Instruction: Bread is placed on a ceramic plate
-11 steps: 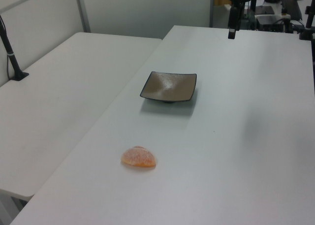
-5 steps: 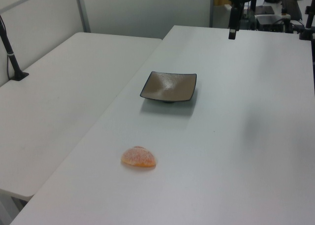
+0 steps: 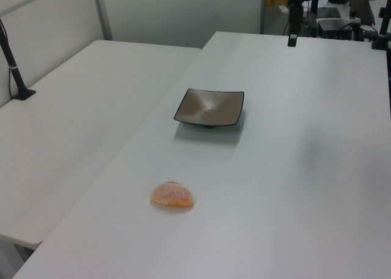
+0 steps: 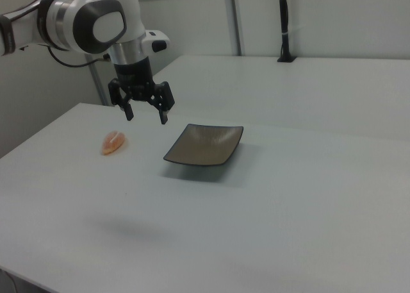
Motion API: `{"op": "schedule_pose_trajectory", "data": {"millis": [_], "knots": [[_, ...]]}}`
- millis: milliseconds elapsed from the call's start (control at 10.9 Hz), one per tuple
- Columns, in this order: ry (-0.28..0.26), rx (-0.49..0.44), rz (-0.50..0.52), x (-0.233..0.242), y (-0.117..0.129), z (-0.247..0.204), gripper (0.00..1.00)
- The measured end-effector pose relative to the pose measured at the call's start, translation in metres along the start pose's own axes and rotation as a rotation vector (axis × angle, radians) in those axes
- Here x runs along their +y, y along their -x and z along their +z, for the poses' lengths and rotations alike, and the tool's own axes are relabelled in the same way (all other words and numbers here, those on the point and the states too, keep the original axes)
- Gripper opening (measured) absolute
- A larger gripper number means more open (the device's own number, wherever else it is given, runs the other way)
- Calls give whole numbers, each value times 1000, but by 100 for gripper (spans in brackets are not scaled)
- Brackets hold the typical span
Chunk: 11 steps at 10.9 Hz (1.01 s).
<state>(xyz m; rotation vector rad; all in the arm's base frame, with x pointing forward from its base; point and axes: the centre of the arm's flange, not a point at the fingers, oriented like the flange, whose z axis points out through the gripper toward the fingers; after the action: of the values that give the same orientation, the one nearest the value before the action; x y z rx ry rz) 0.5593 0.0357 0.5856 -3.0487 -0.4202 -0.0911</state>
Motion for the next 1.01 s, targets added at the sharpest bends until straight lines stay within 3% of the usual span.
{"op": "schedule_pose_trajectory", "data": {"millis": [183,457,731,1005], "knots": [[-1,0,-17,-8,-4,1,100],[-1,33,-34,-41,-31,-7,100],[-6,73,-2,-104,-76,-3,100],[-29,193,16,-174,-123,26,100]]}}
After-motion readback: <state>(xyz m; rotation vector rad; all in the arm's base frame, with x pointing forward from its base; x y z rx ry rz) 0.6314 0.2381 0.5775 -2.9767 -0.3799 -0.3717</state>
